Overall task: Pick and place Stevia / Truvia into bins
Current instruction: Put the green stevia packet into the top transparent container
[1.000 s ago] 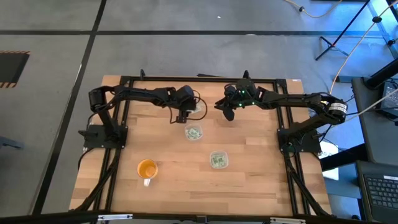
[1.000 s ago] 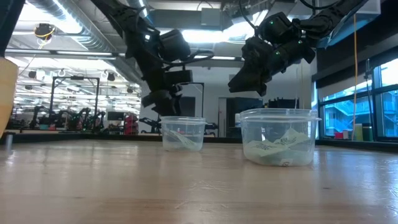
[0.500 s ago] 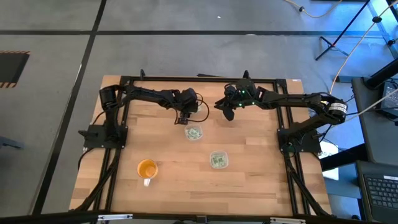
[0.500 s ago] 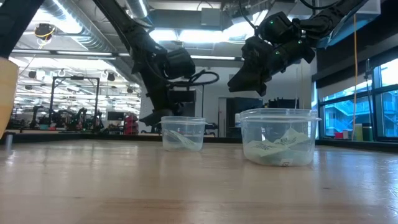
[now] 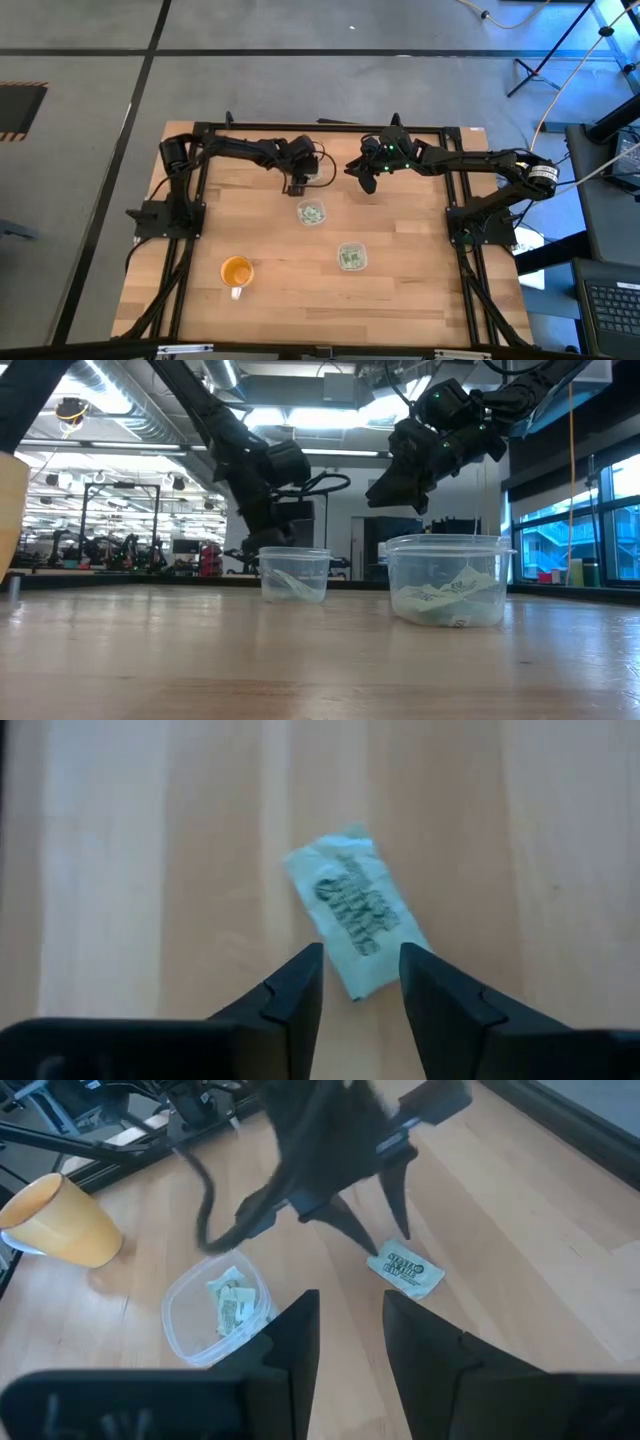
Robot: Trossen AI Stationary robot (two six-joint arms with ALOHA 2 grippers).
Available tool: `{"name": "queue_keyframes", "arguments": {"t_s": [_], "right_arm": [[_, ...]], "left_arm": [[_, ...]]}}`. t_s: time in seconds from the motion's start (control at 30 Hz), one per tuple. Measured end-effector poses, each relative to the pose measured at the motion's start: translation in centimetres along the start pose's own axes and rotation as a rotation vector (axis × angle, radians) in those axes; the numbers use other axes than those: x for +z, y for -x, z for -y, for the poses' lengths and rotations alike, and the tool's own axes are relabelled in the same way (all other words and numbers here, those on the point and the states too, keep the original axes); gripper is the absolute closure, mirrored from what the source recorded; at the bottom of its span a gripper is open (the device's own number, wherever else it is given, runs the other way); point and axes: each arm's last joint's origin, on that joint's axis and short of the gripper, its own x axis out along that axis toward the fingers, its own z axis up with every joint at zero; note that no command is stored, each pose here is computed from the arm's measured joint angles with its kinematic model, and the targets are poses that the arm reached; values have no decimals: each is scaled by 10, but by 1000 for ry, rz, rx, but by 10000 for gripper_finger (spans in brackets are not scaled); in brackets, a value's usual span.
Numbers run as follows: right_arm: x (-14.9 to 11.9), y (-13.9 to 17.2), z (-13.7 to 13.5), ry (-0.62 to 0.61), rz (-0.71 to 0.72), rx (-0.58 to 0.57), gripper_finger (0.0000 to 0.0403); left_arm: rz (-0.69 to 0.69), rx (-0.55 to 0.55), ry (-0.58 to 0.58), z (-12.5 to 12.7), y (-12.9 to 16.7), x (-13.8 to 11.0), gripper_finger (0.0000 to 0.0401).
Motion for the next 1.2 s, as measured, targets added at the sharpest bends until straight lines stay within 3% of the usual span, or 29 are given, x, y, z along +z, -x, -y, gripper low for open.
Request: {"name": "queue_keyframes", "arguments": {"t_s": [0.17, 0.4, 0.7, 1.2], "right_arm": [[0, 0, 0, 3, 0, 0, 287], [0, 0, 0, 6, -2, 0, 287], [-1, 0, 0, 22, -10, -2, 287], [-1, 0, 0, 25, -12, -2, 287]], "left_arm": [[52, -75, 115, -11, 3, 1, 288], [34, -80, 152, -11, -3, -2, 301], [4, -42, 153, -8, -17, -3, 314], [-2, -52, 151, -6, -18, -4, 387]]}}
